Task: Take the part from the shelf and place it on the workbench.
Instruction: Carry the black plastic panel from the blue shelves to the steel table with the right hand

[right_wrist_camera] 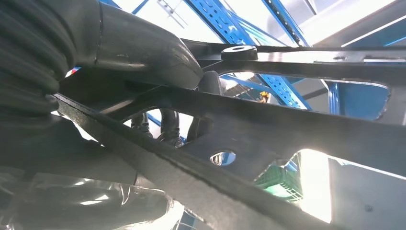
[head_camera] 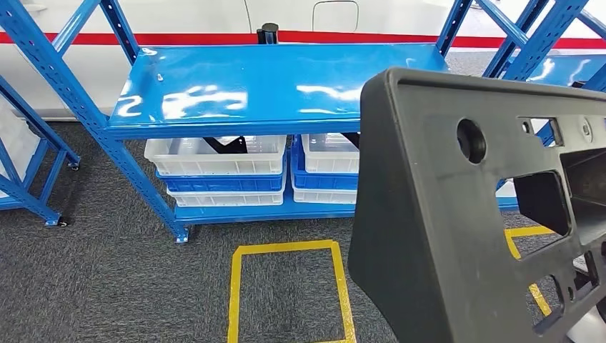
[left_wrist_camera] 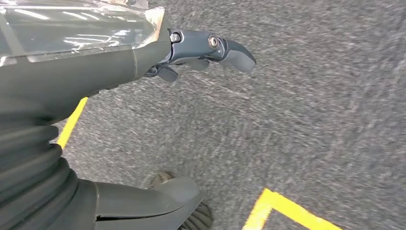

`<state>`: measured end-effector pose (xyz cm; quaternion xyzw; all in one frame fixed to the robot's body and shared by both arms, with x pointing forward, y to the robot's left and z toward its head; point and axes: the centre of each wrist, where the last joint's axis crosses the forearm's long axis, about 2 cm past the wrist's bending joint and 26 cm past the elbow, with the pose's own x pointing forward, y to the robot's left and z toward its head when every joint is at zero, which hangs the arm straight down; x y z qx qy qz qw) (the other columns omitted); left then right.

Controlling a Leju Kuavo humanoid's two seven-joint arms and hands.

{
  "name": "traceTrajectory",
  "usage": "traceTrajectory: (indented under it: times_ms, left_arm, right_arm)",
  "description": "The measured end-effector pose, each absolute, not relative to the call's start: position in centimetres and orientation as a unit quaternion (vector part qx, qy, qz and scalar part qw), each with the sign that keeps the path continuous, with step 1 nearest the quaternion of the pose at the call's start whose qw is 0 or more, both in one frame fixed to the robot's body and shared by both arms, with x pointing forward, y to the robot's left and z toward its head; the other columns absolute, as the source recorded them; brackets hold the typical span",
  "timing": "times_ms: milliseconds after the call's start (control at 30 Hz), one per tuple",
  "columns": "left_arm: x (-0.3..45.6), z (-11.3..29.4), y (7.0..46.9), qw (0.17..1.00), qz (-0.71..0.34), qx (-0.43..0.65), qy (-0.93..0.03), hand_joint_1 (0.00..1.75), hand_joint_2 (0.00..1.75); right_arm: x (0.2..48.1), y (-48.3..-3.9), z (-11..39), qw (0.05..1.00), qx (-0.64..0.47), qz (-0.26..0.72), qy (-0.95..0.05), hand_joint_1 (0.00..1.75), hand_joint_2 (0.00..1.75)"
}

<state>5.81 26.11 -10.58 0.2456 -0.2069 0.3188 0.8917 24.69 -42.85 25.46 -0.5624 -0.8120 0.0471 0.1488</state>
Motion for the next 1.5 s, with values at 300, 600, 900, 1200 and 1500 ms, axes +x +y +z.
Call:
traceTrajectory:
  times_ms: [300,600,900,1200,1500]
  left_arm:
    - [5.8,-10.6,25.8,0.892,0.320,0.240,-0.212,0.00,1.75]
    - [5.8,-10.6,25.9,0.891,0.319,0.244,-0.211,0.00,1.75]
    - [5.9,-10.5,25.6,0.894,0.313,0.251,-0.201,0.00,1.75]
    - [6.0,-10.5,25.2,0.895,0.310,0.250,-0.199,0.00,1.75]
    - [5.7,-10.5,25.2,0.895,0.310,0.256,-0.194,0.00,1.75]
  right_arm:
    - [25.4,-42.6,25.5,0.155,-0.550,0.037,-0.820,1.75,1.75]
    - [25.5,-42.5,24.6,0.193,-0.521,0.006,-0.831,1.75,1.75]
    - [24.0,-43.0,22.6,0.211,-0.517,0.018,-0.829,1.75,1.75]
    - [22.9,-43.9,21.9,0.227,-0.521,0.021,-0.823,1.75,1.75]
    - [22.7,-44.1,21.9,0.232,-0.520,0.021,-0.821,1.75,1.75]
